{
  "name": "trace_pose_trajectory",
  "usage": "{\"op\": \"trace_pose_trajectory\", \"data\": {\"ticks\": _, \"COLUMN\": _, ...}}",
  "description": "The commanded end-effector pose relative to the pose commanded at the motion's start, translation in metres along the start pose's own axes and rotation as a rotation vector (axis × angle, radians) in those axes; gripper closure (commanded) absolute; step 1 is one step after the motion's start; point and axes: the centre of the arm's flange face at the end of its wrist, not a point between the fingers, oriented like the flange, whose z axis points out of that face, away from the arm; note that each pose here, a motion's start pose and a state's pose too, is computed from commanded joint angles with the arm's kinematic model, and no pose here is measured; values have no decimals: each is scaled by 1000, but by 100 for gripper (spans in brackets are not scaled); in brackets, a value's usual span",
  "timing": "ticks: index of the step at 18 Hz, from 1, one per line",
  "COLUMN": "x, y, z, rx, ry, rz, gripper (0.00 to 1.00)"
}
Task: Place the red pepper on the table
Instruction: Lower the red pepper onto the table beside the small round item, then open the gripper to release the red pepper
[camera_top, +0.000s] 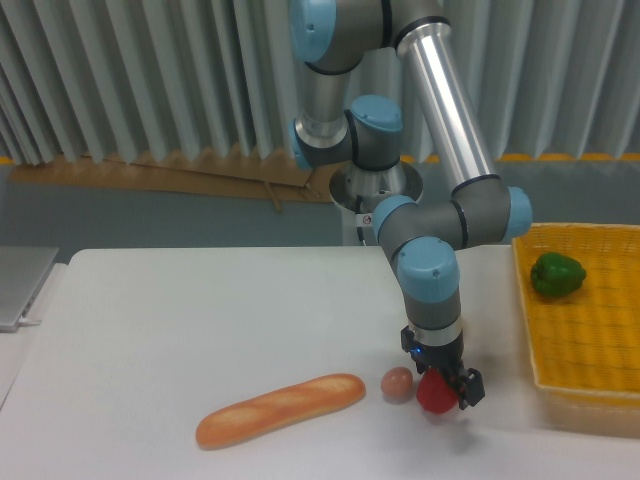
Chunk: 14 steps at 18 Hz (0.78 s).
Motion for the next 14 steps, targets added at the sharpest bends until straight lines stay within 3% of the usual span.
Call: {"op": "trace_pose_trajectory", "data": {"ticks": 14, "x": 2, "y": 10, "z": -30, "rx": 23, "ry": -35, "rz": -12, "gripper": 0}}
